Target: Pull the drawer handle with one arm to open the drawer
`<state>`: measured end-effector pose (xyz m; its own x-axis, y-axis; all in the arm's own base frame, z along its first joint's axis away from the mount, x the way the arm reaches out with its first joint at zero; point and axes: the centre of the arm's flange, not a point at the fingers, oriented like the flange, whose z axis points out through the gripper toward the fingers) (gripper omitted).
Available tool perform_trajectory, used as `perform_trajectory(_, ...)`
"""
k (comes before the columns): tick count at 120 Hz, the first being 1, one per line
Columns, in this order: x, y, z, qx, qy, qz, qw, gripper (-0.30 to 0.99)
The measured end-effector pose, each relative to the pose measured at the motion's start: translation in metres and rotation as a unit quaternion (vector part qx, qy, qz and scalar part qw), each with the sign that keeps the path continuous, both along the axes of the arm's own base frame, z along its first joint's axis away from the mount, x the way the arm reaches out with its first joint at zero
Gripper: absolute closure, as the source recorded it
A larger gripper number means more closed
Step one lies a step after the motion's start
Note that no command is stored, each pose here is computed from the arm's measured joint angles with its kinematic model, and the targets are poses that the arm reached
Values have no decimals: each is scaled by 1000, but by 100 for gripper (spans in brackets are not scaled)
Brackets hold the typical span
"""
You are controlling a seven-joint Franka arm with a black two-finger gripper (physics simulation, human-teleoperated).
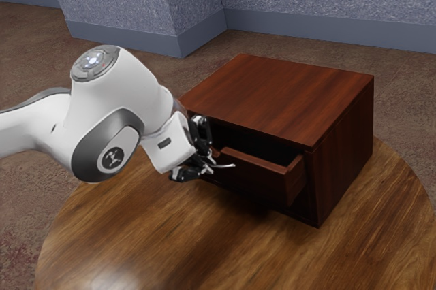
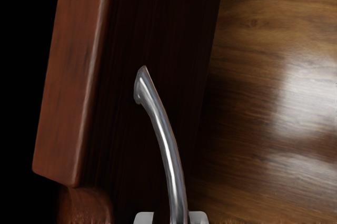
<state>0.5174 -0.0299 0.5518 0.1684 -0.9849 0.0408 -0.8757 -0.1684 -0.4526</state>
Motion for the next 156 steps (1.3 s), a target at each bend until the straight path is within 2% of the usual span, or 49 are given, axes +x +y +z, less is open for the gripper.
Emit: perform_trajectory(156,-100,3,13,13,0,8,1000,69)
